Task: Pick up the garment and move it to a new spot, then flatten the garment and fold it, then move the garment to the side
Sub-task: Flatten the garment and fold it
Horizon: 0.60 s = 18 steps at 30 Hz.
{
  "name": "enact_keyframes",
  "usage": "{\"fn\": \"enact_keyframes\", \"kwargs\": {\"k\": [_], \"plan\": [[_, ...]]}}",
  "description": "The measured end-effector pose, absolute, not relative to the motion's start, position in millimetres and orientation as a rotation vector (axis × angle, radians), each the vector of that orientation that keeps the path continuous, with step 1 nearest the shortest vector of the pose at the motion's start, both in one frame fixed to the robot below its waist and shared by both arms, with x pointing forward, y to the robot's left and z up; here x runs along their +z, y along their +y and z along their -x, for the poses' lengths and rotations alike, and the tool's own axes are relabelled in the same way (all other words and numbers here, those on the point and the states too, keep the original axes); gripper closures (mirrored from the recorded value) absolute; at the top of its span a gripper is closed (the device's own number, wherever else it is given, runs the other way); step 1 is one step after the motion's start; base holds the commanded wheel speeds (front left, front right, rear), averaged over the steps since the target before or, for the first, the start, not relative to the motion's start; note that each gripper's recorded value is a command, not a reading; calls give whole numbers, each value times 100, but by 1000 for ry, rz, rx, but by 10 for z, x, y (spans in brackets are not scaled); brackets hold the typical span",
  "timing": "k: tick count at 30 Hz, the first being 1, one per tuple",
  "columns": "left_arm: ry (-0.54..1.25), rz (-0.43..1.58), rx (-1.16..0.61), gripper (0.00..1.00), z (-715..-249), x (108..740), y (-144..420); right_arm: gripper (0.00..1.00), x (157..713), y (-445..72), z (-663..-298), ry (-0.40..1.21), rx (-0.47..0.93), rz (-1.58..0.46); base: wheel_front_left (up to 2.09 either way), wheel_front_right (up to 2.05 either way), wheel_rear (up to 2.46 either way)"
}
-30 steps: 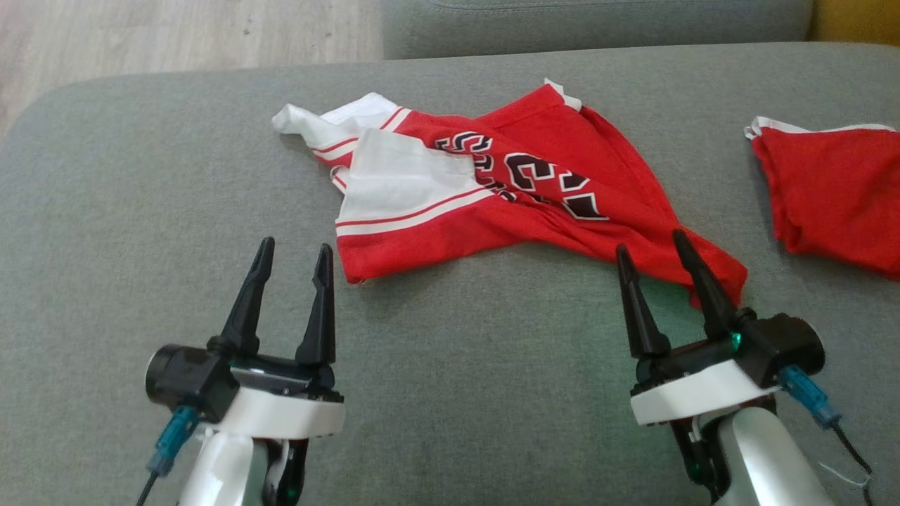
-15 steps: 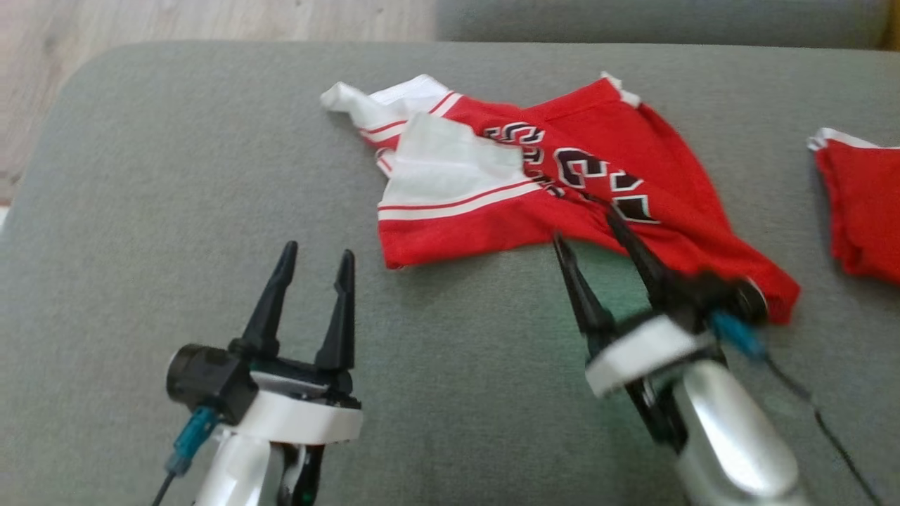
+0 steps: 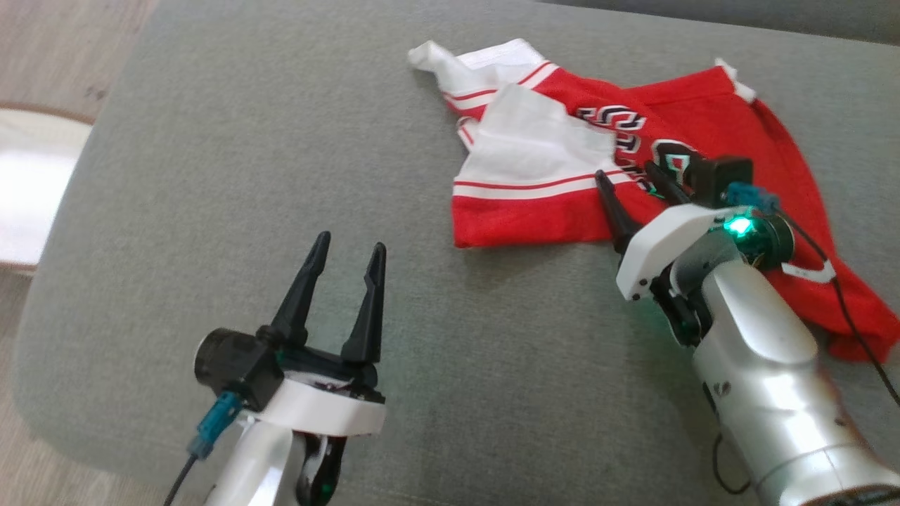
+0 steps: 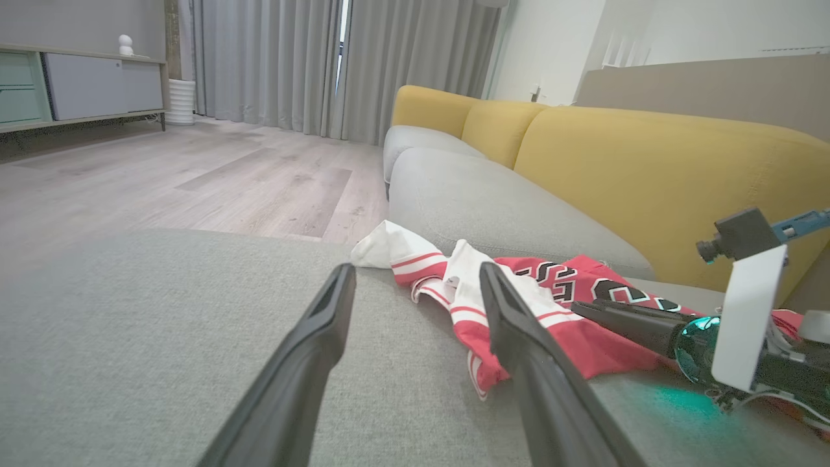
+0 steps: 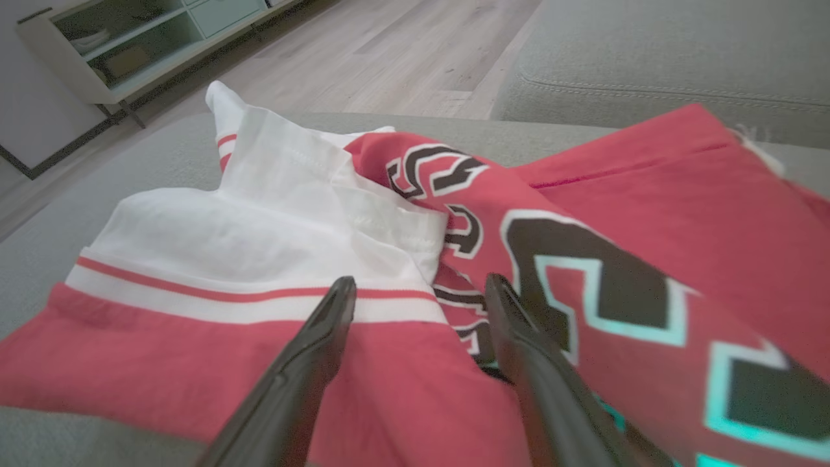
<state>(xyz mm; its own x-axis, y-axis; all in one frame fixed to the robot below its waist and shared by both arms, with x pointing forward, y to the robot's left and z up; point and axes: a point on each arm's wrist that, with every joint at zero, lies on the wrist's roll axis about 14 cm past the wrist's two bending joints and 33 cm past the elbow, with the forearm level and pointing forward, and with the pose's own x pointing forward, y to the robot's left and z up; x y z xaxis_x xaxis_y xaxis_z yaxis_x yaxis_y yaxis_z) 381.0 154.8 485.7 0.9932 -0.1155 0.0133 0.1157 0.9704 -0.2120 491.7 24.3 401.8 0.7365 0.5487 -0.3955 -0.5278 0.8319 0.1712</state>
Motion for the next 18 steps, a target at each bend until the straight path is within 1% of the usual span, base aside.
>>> {"fn": "enact_keyframes", "kwargs": {"k": [10,11,12,15,16,17,18], "plan": [[41,223,-97,0,-3778,4730,1587,0,3840,453,-5047,542,612,-96,0,0,0],[39,222,-98,0,-3791,4734,1586,6,3836,473,-5049,548,616,-106,0,0,0],[37,220,-99,0,-3806,4741,1587,100,3833,501,-5042,553,623,-115,0,0,0],[33,217,-102,0,-3835,4752,1586,100,3884,588,-5017,527,651,-139,0,0,0],[31,218,-104,0,-3840,4757,1583,100,3944,620,-5016,495,664,-144,0,0,0],[28,220,-108,0,-3853,4764,1571,100,4110,700,-5018,409,696,-153,0,0,0],[26,220,-111,0,-3859,4772,1563,100,4194,736,-5014,366,711,-156,0,0,0]]}}
